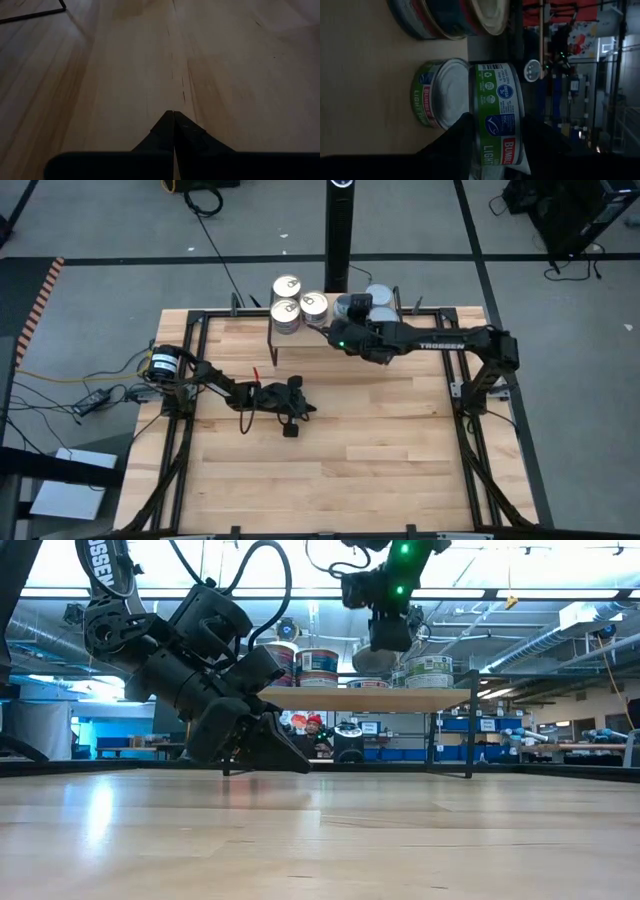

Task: Stack canned seafood by type on shelf
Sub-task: Stack the green tuna can on the left green tuna can on the shelf

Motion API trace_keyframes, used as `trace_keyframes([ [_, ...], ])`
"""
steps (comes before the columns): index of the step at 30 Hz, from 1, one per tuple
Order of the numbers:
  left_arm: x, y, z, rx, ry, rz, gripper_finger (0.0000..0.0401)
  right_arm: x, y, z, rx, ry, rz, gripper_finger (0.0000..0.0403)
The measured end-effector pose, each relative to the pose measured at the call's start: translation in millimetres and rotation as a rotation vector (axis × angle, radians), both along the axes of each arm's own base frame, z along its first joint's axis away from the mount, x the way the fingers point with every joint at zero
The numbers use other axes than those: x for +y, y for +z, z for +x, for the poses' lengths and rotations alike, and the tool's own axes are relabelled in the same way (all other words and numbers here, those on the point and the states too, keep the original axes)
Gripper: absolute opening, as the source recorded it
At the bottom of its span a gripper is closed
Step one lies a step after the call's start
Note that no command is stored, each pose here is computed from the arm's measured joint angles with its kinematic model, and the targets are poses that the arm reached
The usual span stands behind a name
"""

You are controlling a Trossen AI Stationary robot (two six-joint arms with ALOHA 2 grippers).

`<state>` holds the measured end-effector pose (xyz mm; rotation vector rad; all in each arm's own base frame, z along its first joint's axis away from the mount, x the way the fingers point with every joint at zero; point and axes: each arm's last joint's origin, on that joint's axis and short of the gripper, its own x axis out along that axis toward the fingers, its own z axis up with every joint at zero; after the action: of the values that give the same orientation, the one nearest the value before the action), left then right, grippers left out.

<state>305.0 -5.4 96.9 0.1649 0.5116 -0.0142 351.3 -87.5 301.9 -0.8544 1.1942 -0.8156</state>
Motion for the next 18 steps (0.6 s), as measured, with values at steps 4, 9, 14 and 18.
trace_keyframes([
  [4,0.0,0.1,0.0,0.000,0.000,0.000,0.0005,-10.0,-10.8,-1.3,0.013,0.000,0.008,0.0150],
  [9,0.0,0.1,0.0,-0.001,0.000,0.001,0.0005,-14.4,-15.5,-2.7,0.012,-0.002,0.025,0.0153],
  [14,0.0,0.1,0.0,-0.001,-0.001,0.001,0.0005,-17.2,-13.7,0.7,-0.049,0.025,0.056,0.0172],
  [18,0.0,0.1,0.0,-0.001,-0.001,0.001,0.0005,-21.3,-13.6,1.3,-0.078,0.046,0.093,0.0192],
])
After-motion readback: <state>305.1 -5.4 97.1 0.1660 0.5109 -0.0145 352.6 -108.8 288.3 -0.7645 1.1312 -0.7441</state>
